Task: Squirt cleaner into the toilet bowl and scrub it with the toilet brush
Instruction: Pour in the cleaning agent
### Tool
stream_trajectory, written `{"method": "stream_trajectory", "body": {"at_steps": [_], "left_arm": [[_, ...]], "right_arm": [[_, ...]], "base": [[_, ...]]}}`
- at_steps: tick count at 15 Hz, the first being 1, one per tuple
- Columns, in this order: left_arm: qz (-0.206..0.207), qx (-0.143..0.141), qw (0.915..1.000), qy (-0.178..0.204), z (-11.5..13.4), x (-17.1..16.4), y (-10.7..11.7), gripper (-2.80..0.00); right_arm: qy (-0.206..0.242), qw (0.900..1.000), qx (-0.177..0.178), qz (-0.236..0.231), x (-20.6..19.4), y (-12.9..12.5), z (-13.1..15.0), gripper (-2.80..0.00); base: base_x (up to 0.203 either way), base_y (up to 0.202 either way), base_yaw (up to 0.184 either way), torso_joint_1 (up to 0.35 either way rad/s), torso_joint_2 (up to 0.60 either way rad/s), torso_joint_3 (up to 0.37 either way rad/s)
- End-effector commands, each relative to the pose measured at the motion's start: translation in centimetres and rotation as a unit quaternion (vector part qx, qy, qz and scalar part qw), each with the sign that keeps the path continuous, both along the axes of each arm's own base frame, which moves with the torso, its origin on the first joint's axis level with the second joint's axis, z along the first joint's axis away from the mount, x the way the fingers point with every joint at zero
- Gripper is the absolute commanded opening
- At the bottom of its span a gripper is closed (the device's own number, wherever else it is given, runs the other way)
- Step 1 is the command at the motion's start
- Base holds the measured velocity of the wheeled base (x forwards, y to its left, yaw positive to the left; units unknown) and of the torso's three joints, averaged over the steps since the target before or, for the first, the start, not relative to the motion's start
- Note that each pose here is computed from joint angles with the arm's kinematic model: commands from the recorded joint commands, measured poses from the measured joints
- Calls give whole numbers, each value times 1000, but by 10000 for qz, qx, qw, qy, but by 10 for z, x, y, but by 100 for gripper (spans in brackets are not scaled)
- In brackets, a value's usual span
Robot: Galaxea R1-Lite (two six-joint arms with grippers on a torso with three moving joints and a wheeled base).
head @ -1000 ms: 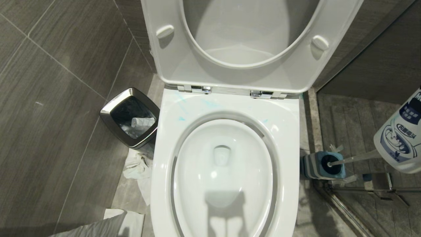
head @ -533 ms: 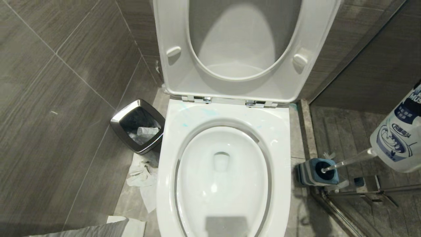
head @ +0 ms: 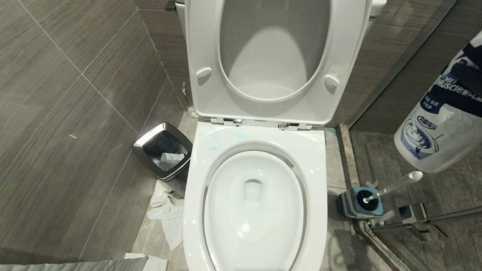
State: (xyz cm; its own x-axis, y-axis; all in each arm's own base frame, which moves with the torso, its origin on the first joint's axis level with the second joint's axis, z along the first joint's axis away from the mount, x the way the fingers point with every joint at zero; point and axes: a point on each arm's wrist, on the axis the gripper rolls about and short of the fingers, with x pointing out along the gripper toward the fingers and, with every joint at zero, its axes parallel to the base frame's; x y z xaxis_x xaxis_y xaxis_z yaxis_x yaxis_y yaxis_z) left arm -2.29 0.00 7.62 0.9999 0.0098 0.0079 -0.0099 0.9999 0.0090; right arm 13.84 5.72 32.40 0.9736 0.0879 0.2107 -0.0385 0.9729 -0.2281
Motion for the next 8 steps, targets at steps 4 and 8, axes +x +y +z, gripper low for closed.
{"method": "stream_trajectory", "body": {"at_steps": [4,8], "left_arm": [[12,-76,10000,31,-2,1,0,-280],[12,-81,10000,23,-2,0,0,-280]], "right_arm": [[229,9993,-278,-57,50,67,-12,-280],[205,9985,-494,66,68,103,-9,-280]], "base": [[0,0,0,0,0,0],[0,0,0,0,0,0]]}}
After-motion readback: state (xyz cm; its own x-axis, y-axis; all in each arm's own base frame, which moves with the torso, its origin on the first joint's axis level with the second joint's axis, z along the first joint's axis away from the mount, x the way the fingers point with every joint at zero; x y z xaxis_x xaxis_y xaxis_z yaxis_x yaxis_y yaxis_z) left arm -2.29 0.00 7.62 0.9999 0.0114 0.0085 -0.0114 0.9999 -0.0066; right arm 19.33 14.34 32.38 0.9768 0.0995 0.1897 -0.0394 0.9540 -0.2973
